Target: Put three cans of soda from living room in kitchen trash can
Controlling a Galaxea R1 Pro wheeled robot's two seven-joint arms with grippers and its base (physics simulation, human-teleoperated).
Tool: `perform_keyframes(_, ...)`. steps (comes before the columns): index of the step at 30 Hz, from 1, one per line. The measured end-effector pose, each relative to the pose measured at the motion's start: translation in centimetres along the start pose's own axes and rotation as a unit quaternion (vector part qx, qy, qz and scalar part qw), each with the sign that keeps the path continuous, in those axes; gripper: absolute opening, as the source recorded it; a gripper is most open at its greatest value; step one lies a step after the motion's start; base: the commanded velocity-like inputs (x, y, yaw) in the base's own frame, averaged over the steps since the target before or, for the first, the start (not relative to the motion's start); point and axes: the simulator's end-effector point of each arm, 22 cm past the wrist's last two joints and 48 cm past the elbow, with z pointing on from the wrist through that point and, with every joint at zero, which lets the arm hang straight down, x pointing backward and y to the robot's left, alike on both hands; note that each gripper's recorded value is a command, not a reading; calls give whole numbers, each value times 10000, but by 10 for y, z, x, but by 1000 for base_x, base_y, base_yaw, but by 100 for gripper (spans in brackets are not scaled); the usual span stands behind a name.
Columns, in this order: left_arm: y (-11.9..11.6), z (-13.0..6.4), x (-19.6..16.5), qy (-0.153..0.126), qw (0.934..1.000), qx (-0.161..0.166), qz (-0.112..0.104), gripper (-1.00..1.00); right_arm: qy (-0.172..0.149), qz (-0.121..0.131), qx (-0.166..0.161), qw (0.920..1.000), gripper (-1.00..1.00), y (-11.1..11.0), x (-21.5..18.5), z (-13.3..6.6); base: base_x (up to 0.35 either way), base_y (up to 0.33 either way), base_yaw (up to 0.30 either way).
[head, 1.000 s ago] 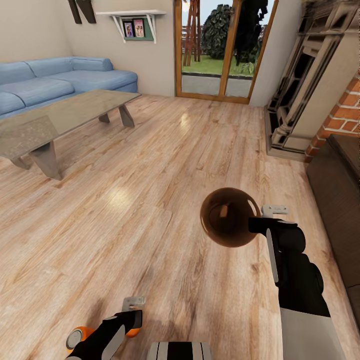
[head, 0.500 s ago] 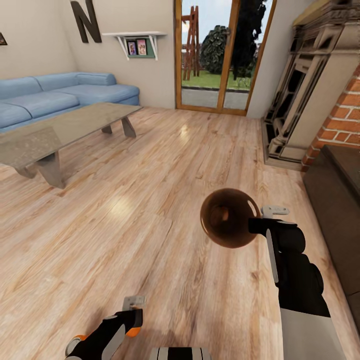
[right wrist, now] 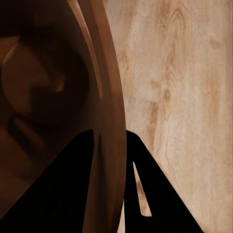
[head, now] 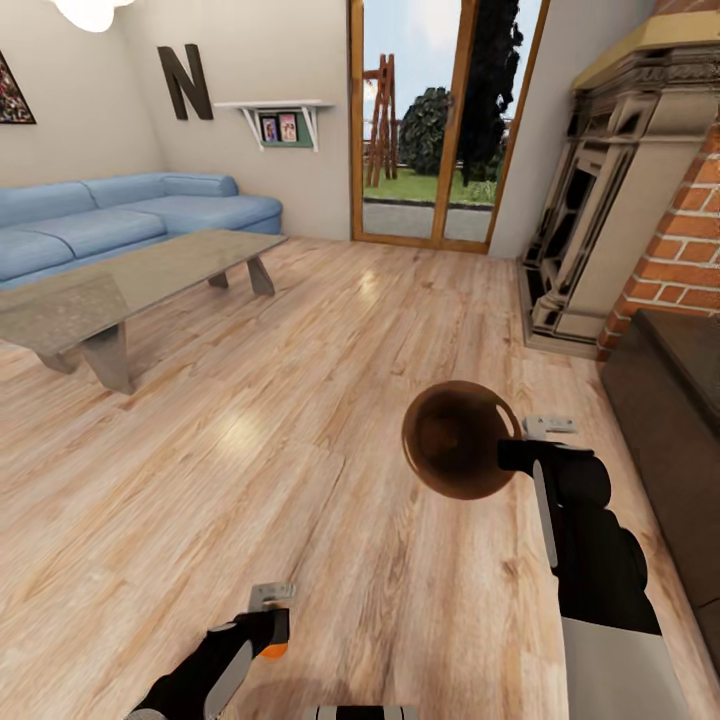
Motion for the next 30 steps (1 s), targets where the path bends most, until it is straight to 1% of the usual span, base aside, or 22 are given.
perform_keyframes(4, -12, -9, -30, -289, 9995, 124, 24, -100, 63, -13, 15, 10000, -100, -2, 6, -3, 0, 0, 0)
perform_keyframes(6, -16, -15, -40, -367, 9992, 159, 30, -100, 137, -23, 18, 9999, -100, -2, 10, -4, 0, 0, 0)
perform_keyframes(8, -17, -18, -45, -383, 9991, 167, 29, -100, 204, -40, 33, 9998, -100, -4, 14, -5, 0, 0, 0)
perform_keyframes(11, -19, -24, -52, -405, 9990, 180, 27, -100, 432, -93, 56, 9990, -100, -5, 33, -4, 0, 0, 0)
perform_keyframes(14, -25, -32, -65, -437, 9988, 225, 38, -100, 422, -87, 62, 9990, -100, -6, 29, -10, 0, 0, 0)
perform_keyframes(16, -33, -40, -79, -489, 9983, 299, 59, -100, 448, -84, 59, 9989, -100, -6, 28, -12, 0, 0, 0)
perform_keyframes(19, -52, -61, -118, -674, 9965, 485, 126, -100, 461, -98, 98, 9988, -100, -10, 24, -15, 0, 0, 0)
perform_keyframes(21, -59, -71, -132, -720, 9958, 537, 160, -100, 465, -105, 114, 9988, -100, -11, 20, -17, 0, 0, 0)
perform_keyframes(25, -71, -96, -164, -812, 9942, 652, 253, -100, 470, -77, 89, 9988, -100, -11, 13, -21, 0, 0, 0)
perform_keyframes(27, -73, -106, -176, -850, 9938, 672, 247, -100, 471, -83, 108, 9988, -100, -13, 9, -23, 0, 0, 0)
perform_keyframes(30, -68, -124, -199, -890, 9937, 671, 125, -100, 474, -86, 126, 9988, -100, -14, 3, -27, 0, 0, 0)
